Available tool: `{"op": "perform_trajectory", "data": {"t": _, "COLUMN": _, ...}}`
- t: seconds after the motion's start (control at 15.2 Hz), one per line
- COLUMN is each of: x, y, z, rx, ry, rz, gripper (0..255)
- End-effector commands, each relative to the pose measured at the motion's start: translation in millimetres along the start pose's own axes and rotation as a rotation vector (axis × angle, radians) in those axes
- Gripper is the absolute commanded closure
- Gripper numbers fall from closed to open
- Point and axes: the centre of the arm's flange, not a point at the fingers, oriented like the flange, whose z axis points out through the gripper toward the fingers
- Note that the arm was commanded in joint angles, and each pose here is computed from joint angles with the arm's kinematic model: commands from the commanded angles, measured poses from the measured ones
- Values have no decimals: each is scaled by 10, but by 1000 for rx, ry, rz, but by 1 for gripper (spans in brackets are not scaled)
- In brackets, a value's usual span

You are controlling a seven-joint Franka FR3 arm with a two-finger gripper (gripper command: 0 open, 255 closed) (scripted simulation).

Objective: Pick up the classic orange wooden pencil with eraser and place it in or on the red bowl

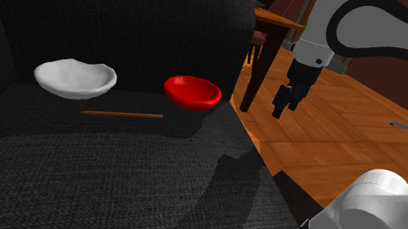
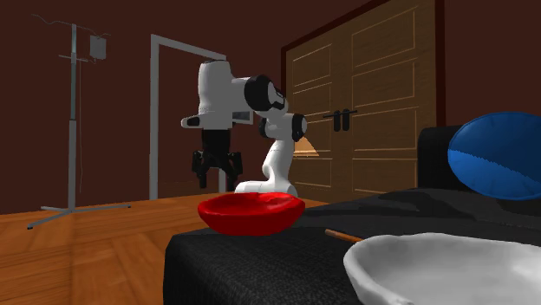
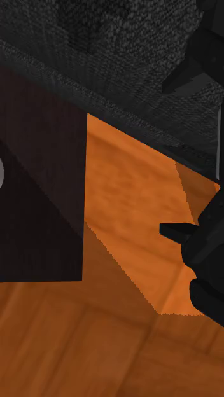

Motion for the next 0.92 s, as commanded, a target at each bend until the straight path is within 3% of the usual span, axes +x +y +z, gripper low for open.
{"op": "perform_trajectory", "data": {"t": 0.0, "x": 0, "y": 0, "z": 0, "rx": 0, "ry": 0, "rz": 0, "gripper": 0}}
{"op": "perform_trajectory", "data": {"t": 0.86, "x": 1061, "y": -1289, "z": -221, "rx": -55, "ry": 56, "rz": -416, "gripper": 0}}
